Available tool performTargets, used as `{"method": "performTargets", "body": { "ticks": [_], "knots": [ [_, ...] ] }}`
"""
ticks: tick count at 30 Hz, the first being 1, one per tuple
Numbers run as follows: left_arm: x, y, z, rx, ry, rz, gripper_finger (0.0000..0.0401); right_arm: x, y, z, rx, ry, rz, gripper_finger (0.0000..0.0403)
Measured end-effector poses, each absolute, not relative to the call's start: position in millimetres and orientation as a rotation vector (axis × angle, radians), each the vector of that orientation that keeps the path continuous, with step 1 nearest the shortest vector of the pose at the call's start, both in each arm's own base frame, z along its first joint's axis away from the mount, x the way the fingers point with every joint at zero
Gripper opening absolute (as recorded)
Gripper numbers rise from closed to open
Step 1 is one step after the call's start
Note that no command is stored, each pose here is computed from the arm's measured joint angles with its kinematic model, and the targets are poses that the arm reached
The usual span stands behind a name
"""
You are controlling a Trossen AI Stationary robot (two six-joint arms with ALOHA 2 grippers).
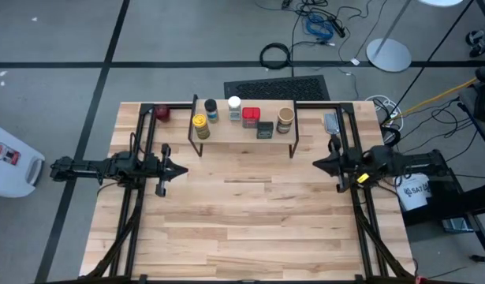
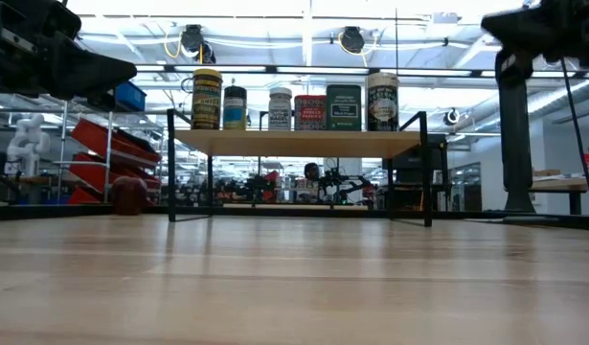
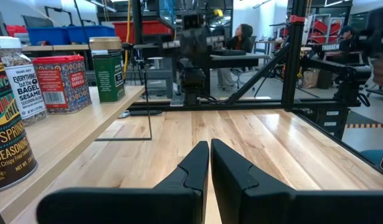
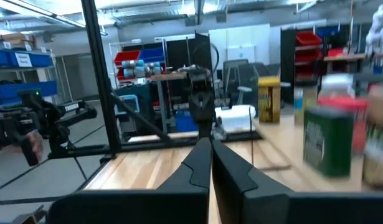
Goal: Shelf spices
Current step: Remove the brown seasoning bottle from the shelf
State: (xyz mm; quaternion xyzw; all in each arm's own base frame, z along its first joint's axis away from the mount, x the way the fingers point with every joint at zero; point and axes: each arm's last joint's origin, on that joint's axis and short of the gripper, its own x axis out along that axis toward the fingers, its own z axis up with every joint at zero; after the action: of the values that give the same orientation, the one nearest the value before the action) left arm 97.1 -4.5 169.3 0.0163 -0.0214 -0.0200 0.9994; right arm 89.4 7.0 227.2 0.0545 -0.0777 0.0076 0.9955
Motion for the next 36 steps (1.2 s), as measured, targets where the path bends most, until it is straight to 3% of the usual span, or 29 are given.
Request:
{"method": "performTargets", "body": {
  "ticks": [12, 18, 24, 36],
  "knots": [
    [97.1, -4.1, 169.3, 0.032, -0.043, -0.025, 0.0027, 102.3, 6.4, 371.1, -0.022, 0.01, -0.062, 0.0],
    [97.1, -3.7, 169.4, 0.032, -0.043, -0.013, 0.0027, 114.6, 7.6, 416.2, -0.034, 0.007, -0.067, 0.0],
    [97.1, -3.6, 169.8, 0.032, -0.049, -0.01, 0.0027, 144.6, 11.7, 412.7, -0.03, 0.089, -0.062, 0.0],
    [91.1, 0.0, 199.4, -0.042, -0.038, 0.104, 0.0027, 196.8, 37.1, 346.8, 0.012, 0.27, 0.02, 0.0]
  ]
}}
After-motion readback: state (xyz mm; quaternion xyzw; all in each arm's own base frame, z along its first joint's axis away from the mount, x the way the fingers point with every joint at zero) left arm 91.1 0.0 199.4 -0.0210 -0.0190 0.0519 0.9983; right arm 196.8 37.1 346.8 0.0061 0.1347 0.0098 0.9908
